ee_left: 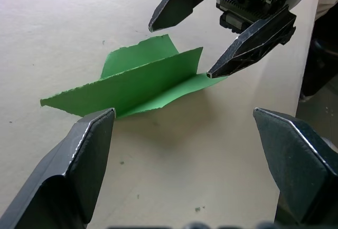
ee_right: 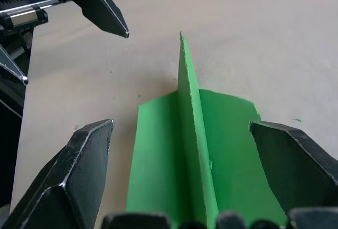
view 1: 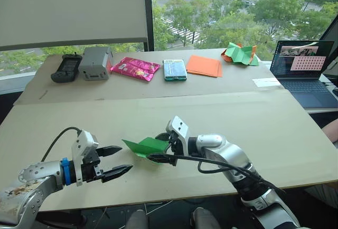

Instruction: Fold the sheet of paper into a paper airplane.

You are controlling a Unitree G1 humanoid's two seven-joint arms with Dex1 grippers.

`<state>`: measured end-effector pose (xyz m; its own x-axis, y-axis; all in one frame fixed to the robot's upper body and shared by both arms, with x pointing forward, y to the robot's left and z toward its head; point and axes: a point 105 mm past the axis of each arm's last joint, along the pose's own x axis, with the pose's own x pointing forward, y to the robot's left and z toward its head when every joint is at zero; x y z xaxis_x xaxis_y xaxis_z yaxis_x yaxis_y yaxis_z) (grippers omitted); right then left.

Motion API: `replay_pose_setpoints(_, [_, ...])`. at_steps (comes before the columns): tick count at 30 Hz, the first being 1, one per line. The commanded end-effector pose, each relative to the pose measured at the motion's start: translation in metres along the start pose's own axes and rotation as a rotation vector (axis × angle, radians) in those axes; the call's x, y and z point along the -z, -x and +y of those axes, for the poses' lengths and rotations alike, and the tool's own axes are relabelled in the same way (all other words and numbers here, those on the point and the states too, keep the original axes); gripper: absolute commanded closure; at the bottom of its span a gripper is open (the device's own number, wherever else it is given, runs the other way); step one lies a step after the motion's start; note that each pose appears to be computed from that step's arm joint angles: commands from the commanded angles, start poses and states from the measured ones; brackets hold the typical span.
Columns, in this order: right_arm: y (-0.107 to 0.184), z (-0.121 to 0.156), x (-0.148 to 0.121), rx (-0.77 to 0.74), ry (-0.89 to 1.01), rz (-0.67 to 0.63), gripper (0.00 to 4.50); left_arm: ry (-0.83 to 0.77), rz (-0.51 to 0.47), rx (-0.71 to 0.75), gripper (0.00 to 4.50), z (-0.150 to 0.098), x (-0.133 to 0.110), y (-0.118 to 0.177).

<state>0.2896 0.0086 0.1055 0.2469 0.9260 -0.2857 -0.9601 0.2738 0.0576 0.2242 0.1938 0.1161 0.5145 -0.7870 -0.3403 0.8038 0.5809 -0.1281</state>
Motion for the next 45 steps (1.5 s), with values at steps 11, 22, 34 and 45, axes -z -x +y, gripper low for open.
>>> replay_pose_setpoints(11, [-0.002,-0.003,0.007,0.024,0.070,0.035,0.00,-0.027,-0.004,0.002,0.05,-0.002,-0.005,-0.001])
replay_pose_setpoints(22, [-0.005,0.000,0.015,0.017,0.098,0.066,2.87,-0.028,-0.009,0.004,0.00,-0.003,-0.007,-0.002])
replay_pose_setpoints(34, [0.003,-0.010,0.009,0.100,0.093,0.023,4.45,-0.085,-0.081,0.041,0.00,-0.012,-0.030,-0.016])
replay_pose_setpoints(45, [0.145,-0.120,-0.026,0.995,0.055,-0.009,4.45,-0.161,-0.218,0.082,0.00,-0.022,-0.064,-0.051])
